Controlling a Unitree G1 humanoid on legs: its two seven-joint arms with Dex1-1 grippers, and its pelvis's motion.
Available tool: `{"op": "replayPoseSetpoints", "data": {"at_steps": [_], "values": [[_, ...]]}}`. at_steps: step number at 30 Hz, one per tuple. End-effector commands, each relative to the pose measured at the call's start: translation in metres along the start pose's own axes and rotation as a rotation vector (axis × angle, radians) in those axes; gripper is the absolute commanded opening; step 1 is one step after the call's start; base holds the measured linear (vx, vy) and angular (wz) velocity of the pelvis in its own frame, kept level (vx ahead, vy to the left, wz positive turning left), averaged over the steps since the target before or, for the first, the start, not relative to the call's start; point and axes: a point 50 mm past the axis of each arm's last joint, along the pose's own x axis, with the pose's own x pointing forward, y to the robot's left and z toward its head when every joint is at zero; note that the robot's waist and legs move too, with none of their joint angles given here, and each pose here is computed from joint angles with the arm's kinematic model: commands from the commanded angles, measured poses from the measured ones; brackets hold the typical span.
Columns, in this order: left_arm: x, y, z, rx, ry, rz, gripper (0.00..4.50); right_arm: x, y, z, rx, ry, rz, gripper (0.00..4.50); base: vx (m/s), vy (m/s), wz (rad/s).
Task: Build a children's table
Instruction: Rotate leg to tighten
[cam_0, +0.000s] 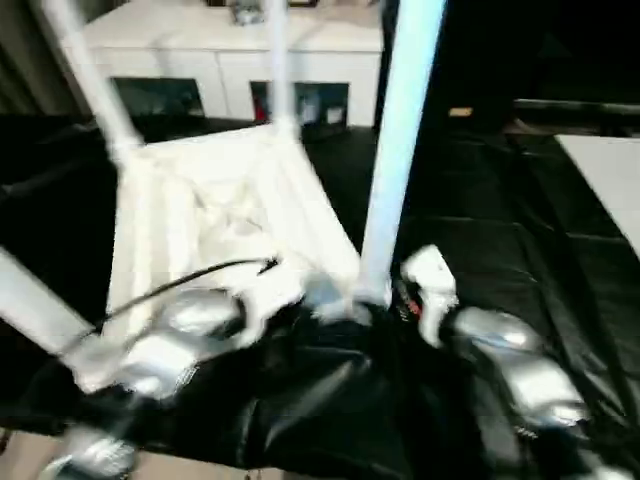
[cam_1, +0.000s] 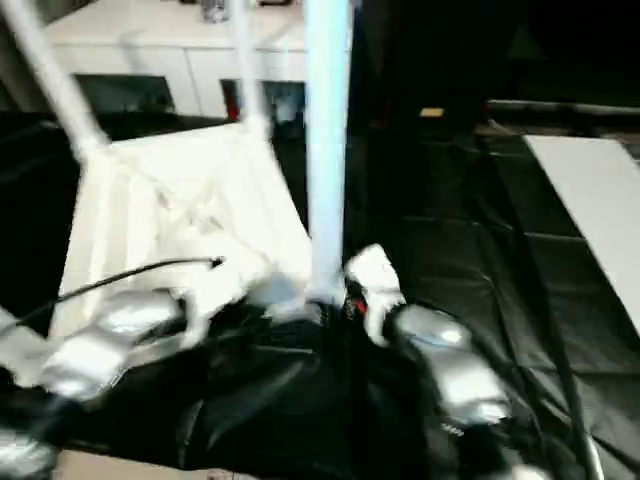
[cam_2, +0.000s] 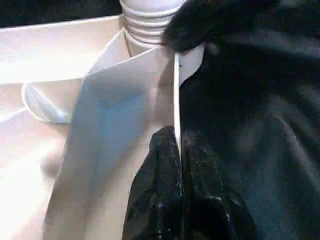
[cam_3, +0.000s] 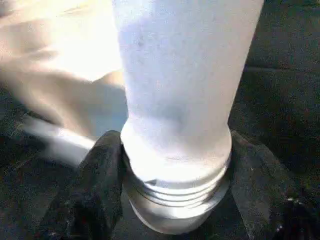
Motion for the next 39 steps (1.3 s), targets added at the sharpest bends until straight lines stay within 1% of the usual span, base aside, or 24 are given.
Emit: {"op": "replayPoseSetpoints", "data": {"at_steps": [1,2,3,4,5,6,7,8,9,11,13,15,18,19,20,21,22,24,25,26,27,31,37,39], "values": [[0.021,-0.011,-0.011,-0.056,0.109,0.032,0.0,0.008,-0.004,-0.018,0.041,0.111,-0.212,2.66,0.0,0.0,0.0],[0.021,-0.011,-0.011,-0.056,0.109,0.032,0.0,0.008,-0.004,-0.018,0.041,0.111,-0.212,2.66,0.0,0.0,0.0],[0.036,-0.013,-0.004,-0.078,0.121,0.083,0.0,0.017,0.004,-0.017,0.062,0.111,-0.282,2.66,0.0,0.0,0.0],[0.041,-0.014,-0.001,-0.089,0.121,0.093,0.0,0.022,0.009,-0.014,0.064,0.1,-0.289,2.66,0.0,0.0,0.0],[0.041,-0.014,-0.001,-0.089,0.121,0.093,0.0,0.022,0.009,-0.014,0.064,0.1,-0.289,2.66,0.0,0.0,0.0],[0.047,-0.014,0.002,-0.084,0.129,0.103,0.0,0.029,0.019,-0.005,0.057,0.058,-0.257,2.66,0.0,0.0,0.0],[0.047,-0.014,0.002,-0.084,0.129,0.103,0.0,0.029,0.019,-0.005,0.057,0.058,-0.257,2.66,0.0,0.0,0.0],[0.048,-0.014,0.002,-0.069,0.138,0.097,0.0,0.032,0.027,0.007,0.042,-0.028,-0.18,2.66,0.0,0.0,0.0],[0.048,-0.013,0.002,-0.064,0.141,0.098,0.0,0.032,0.028,0.011,0.044,-0.058,-0.165,3.01,0.0,0.0,0.0],[0.045,-0.011,-0.001,-0.054,0.151,0.084,0.0,0.029,0.028,0.018,0.073,-0.114,-0.14,3.35,0.0,0.0,0.0],[0.04,-0.009,-0.004,-0.044,0.163,0.078,0.0,0.022,0.024,0.023,0.05,-0.154,-0.136,3.46,0.0,0.0,0.0],[0.034,-0.008,-0.008,-0.033,0.172,0.059,0.0,0.015,0.017,0.027,0.029,-0.168,-0.132,3.7,0.0,0.0,0.0],[0.025,-0.006,-0.011,-0.001,0.173,0.027,0.0,0.005,0.011,0.028,-0.029,-0.156,-0.089,3.91,0.0,0.0,0.0],[0.021,-0.006,-0.013,0.012,0.173,0.006,0.0,-0.001,0.008,0.028,-0.068,-0.144,-0.05,4.0,0.0,0.0,0.0],[0.011,-0.007,-0.016,0.035,0.172,-0.044,0.0,-0.012,0.004,0.027,-0.13,-0.125,0.035,4.0,0.0,0.0,0.0],[0.006,-0.007,-0.018,0.032,0.18,-0.06,0.0,-0.018,0.003,0.026,-0.147,-0.114,0.079,4.0,0.0,0.0,0.0],[0.001,-0.008,-0.018,0.064,0.17,-0.097,0.0,-0.025,0.002,0.025,-0.154,-0.106,0.145,4.0,0.0,0.0,0.0],[-0.012,-0.015,-0.021,0.088,0.151,-0.211,0.0,-0.041,0.002,0.02,-0.195,-0.066,0.273,4.0,0.0,0.0,0.0],[-0.022,-0.018,-0.025,0.108,0.161,-0.275,0.0,-0.05,0.0,0.015,-0.237,-0.035,0.339,4.0,0.0,0.0,0.0],[-0.022,-0.018,-0.025,0.108,0.162,-0.278,0.0,-0.05,0.0,0.015,-0.239,-0.033,0.341,4.0,0.0,0.0,0.0],[-0.029,-0.019,-0.028,0.113,0.17,-0.311,0.0,-0.056,0.001,0.012,-0.248,-0.007,0.394,4.0,0.0,0.0,0.0],[-0.04,-0.021,-0.028,0.11,0.165,-0.36,0.0,-0.059,0.0,0.011,-0.249,0.016,0.436,4.0,0.0,0.0,0.0],[-0.046,-0.022,-0.031,0.116,0.175,-0.369,0.0,-0.056,0.004,0.012,-0.242,0.012,0.471,4.0,0.0,0.0,0.0],[-0.047,-0.023,-0.032,0.114,0.176,-0.375,0.0,-0.055,0.006,0.013,-0.227,0.004,0.486,4.0,0.0,0.0,0.0]]}}
